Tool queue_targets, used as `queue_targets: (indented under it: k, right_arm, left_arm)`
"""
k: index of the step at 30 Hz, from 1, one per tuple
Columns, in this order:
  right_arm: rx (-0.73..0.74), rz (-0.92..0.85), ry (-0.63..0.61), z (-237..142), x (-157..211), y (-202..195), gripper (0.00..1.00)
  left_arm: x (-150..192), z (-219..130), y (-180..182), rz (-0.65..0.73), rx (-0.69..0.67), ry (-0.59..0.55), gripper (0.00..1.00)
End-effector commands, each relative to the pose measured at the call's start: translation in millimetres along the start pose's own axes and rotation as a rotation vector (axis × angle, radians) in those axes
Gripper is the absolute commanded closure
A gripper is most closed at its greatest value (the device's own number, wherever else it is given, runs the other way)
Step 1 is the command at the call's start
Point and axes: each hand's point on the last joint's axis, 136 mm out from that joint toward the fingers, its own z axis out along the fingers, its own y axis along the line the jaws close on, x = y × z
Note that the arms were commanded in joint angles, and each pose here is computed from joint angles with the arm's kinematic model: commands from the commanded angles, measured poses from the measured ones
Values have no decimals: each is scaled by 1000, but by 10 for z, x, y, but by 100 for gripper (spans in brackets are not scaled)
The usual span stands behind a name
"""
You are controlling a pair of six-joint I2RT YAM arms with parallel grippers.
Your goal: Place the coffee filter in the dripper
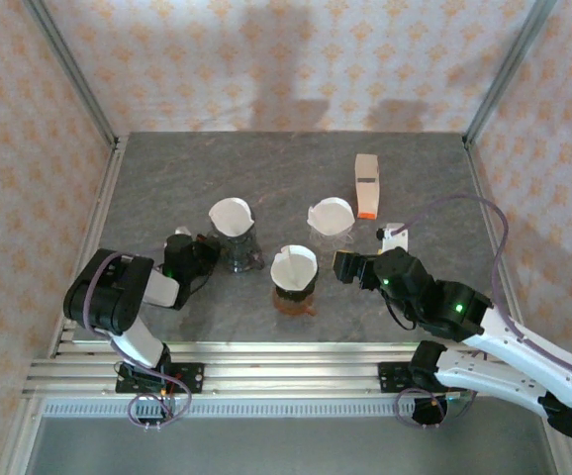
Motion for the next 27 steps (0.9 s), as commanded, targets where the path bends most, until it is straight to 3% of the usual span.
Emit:
queue_targets:
  k: [1,9,17,23,27]
  right_arm:
    - [37,-12,-1,-6,46,-99,3]
    - [37,-3,-2,0,46,-98,3]
    - [58,4,-24,-20,-10,-129,3]
    - [126,22,-63,-69,-93,-253,2]
    - [176,11,-97,-97,-159,-343,1]
  left_arm:
    - [44,67,-112,12,36,-2,100]
    - [34,9,-99,20,28,-22,100]
    - [-105,-295,55,79,-125,-85,100]
    - [-334,-915,135,226,-346,-207,100]
    - [-504,-1407,-81,314,-347,-326,100]
